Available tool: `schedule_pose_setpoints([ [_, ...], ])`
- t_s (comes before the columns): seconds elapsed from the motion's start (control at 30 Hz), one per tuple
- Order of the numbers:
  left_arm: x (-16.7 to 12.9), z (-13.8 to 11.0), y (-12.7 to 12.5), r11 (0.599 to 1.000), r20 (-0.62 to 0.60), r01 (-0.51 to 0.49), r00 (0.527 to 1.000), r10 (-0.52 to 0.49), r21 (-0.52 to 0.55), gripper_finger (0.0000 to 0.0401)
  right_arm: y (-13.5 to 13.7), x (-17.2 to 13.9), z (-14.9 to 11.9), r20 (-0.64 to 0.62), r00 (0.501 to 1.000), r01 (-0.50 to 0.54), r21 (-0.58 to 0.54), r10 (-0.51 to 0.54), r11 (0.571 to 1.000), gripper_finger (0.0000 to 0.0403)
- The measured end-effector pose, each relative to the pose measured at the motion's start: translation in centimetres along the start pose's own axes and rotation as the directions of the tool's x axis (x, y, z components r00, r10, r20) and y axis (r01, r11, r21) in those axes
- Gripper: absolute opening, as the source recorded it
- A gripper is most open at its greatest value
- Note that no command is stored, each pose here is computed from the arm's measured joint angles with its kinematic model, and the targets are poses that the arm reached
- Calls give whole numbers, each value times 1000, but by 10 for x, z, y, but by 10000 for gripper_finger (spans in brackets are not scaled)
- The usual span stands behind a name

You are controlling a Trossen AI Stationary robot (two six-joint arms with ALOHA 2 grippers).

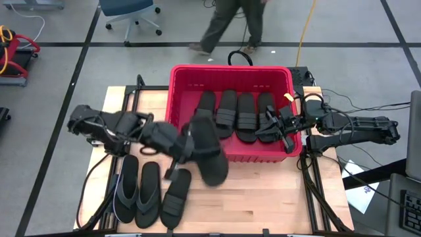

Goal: Pick and place slides into bin
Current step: Put the right black slide on top of the other black slide into the red bin

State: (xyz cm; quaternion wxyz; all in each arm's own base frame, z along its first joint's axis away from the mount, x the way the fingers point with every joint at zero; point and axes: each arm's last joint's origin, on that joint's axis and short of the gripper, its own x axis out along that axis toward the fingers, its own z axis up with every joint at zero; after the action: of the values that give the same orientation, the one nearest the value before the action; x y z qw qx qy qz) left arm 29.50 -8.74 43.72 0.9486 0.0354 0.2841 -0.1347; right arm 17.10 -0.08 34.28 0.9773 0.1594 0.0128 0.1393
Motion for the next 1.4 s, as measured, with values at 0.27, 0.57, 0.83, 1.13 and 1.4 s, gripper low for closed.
schedule_pose_setpoints([
  [0.27, -4, 1, 63, 934, -3, -323, 945, 327, -155, 0, -2, -2, 10, 137, 982, 134, -34, -128, 990, 0],
  [0.57, -8, 4, 104, 782, 43, -417, 871, 490, -464, 0, 4, -7, 36, 235, 937, 316, -257, -258, 913, 70],
  [0.83, -10, 10, 125, 717, 128, -350, 845, 520, -603, 0, 5, -11, 63, 213, 819, 552, -542, -532, 633, 195],
  [1.13, 14, 20, 136, 723, 243, -235, 837, 490, -649, 0, -6, 12, 59, 135, 788, 537, -629, -601, 562, 245],
  [1.4, 27, 21, 140, 707, 251, -217, 833, 494, -673, 0, -11, 21, 54, 126, 735, 495, -772, -666, 400, 230],
])
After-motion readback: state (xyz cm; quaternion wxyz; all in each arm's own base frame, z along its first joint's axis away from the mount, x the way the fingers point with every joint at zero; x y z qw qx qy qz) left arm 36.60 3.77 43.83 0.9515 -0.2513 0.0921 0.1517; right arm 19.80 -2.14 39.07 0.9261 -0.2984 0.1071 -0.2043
